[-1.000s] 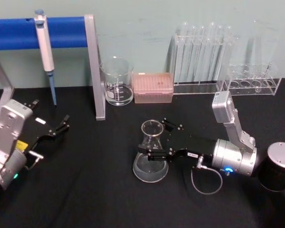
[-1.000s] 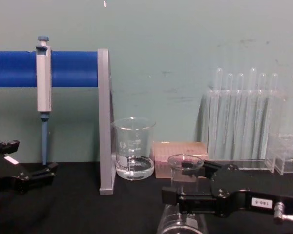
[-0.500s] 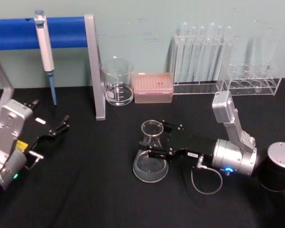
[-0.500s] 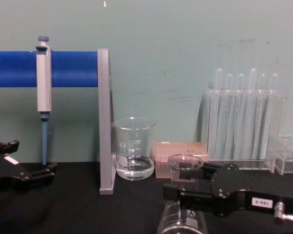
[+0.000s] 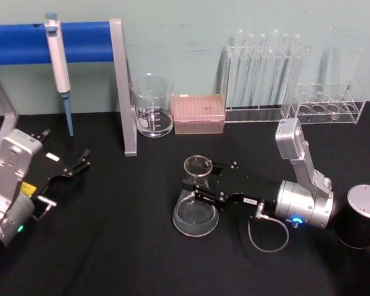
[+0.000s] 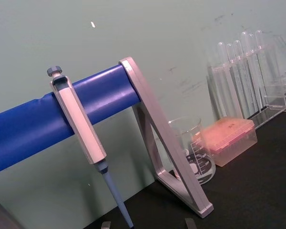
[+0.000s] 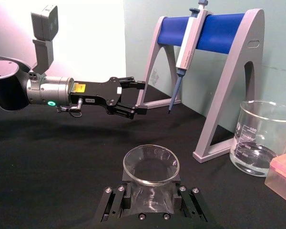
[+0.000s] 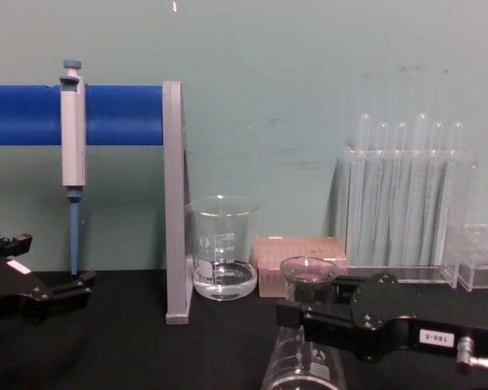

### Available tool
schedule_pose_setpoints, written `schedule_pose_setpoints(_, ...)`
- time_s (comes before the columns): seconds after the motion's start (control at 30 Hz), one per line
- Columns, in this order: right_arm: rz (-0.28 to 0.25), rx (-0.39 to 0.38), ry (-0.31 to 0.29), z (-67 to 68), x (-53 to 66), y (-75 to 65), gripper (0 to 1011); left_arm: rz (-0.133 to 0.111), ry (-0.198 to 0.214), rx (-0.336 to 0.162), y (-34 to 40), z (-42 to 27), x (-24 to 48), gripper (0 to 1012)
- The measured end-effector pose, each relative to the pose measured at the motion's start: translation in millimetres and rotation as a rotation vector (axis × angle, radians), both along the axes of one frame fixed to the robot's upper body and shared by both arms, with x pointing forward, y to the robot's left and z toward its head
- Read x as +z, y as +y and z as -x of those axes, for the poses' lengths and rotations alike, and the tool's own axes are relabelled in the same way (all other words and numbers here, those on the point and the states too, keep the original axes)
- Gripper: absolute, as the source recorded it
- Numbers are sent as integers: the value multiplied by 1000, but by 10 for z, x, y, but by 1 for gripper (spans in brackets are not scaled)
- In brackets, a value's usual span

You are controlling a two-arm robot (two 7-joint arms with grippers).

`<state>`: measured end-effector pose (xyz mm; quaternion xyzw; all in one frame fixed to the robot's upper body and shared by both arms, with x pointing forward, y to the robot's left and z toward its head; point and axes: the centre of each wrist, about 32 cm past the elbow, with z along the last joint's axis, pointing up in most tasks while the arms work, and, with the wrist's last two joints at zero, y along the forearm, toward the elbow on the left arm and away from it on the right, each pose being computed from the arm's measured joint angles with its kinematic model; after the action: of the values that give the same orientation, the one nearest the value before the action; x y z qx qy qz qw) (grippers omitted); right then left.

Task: Grasp the erlenmeyer flask with one hand, shake it three times, then place it back.

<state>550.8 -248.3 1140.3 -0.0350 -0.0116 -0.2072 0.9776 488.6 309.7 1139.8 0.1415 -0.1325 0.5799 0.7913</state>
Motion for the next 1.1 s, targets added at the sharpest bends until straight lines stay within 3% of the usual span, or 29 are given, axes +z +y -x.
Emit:
schedule_pose_setpoints(0.8,-2,4,-5,0,1,-5,450,0,0,0,0,0,0,1001)
schedule_pose_setpoints(1.1,-50,-54,-59,26,196,-14,450,0,0,0,0,0,0,1001)
